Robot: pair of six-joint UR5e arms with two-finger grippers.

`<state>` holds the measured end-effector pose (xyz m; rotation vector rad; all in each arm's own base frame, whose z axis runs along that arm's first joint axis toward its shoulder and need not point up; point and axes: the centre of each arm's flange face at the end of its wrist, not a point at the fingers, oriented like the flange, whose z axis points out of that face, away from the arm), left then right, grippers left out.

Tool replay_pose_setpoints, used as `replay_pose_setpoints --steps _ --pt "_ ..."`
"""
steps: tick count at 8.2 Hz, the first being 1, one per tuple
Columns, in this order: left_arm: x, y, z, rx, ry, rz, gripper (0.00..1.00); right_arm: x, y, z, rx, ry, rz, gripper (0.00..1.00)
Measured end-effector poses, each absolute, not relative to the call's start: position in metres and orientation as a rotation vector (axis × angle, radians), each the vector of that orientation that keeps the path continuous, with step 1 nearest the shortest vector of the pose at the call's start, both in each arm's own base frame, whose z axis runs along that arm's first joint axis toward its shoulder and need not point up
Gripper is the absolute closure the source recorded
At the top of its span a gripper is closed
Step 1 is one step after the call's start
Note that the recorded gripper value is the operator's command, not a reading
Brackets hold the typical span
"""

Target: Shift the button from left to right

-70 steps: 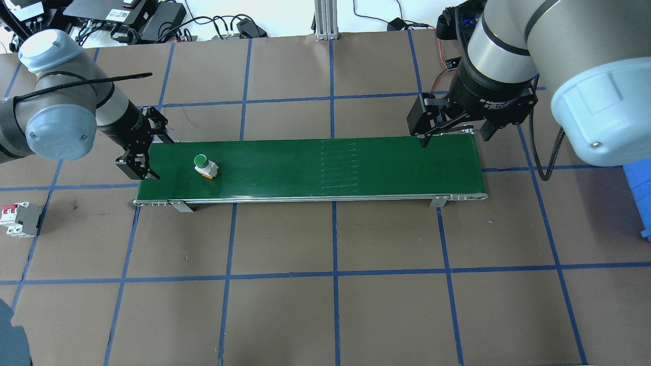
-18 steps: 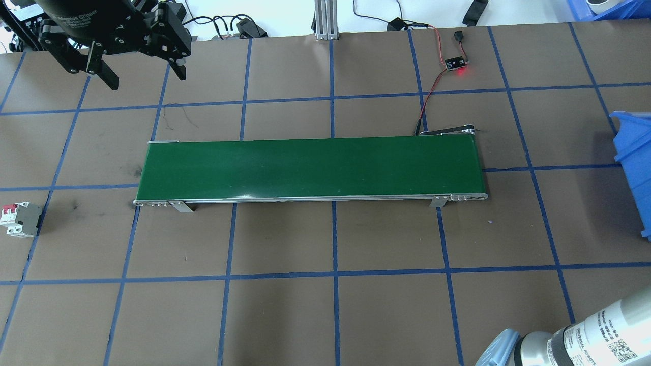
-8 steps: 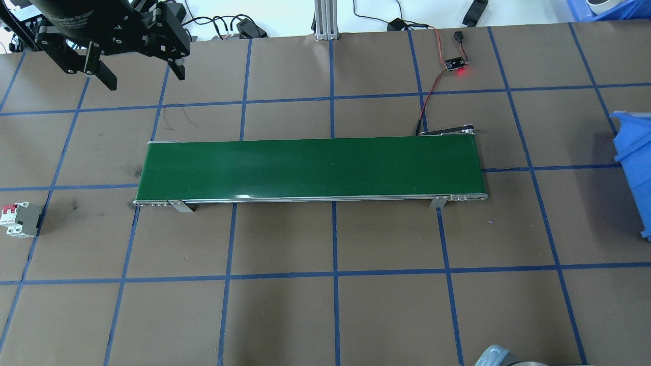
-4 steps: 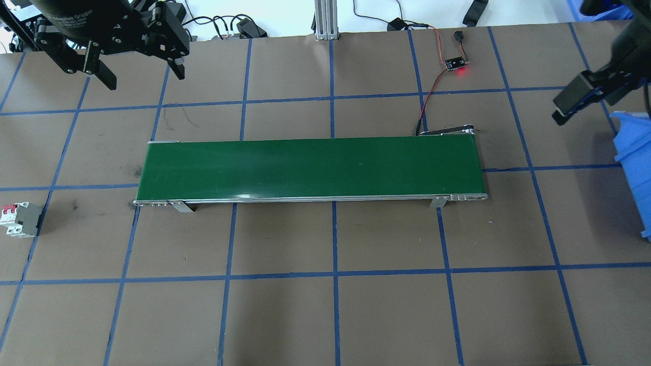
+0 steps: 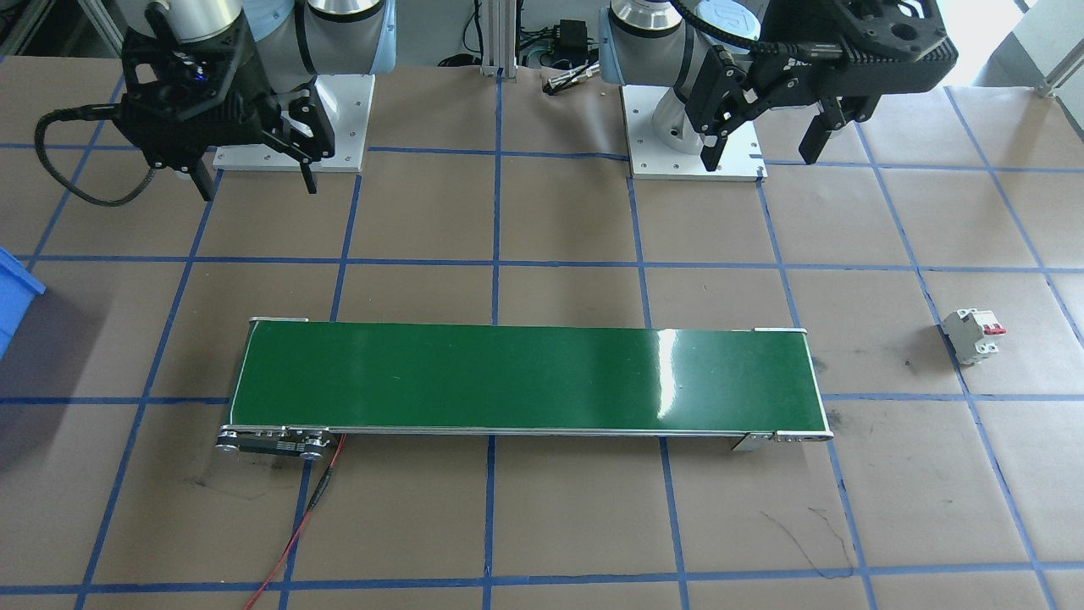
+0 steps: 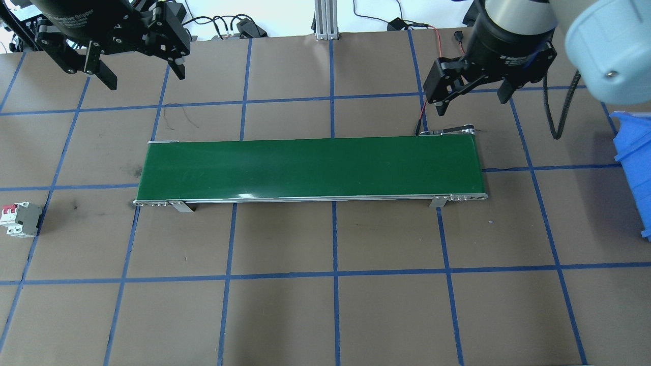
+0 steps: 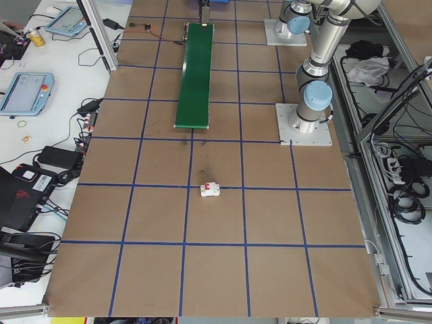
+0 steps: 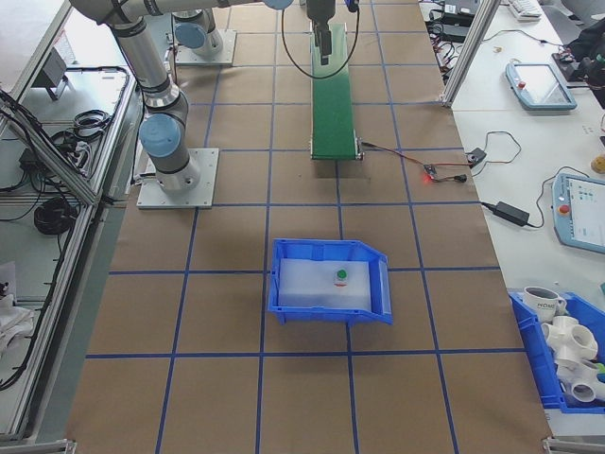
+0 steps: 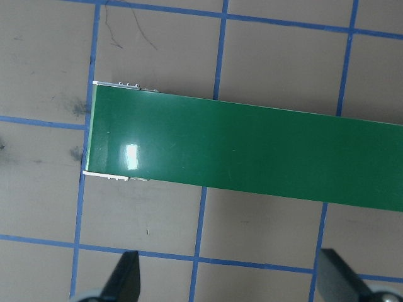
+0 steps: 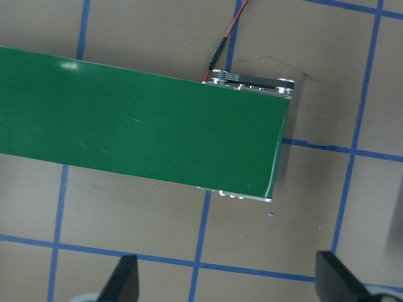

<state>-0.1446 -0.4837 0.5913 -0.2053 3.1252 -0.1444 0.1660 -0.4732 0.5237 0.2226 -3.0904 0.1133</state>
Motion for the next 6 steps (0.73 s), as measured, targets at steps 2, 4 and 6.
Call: replay_pose_setpoints --steps 2,4,6 --pt "-0.145 -0.484 0.591 -0.205 3.126 -0.146 0.00 0.189 -0.480 0.526 0.162 -3.097 0.130 0.00" --pt "-0.145 -0.484 0.591 -0.209 3.126 -0.146 0.00 0.193 -0.489 0.529 0.144 -3.101 0.143 0.00" --pt "-0.145 -0.484 0.591 -0.213 3.125 -0.147 0.00 0.193 -0.492 0.528 0.136 -3.098 0.136 0.00"
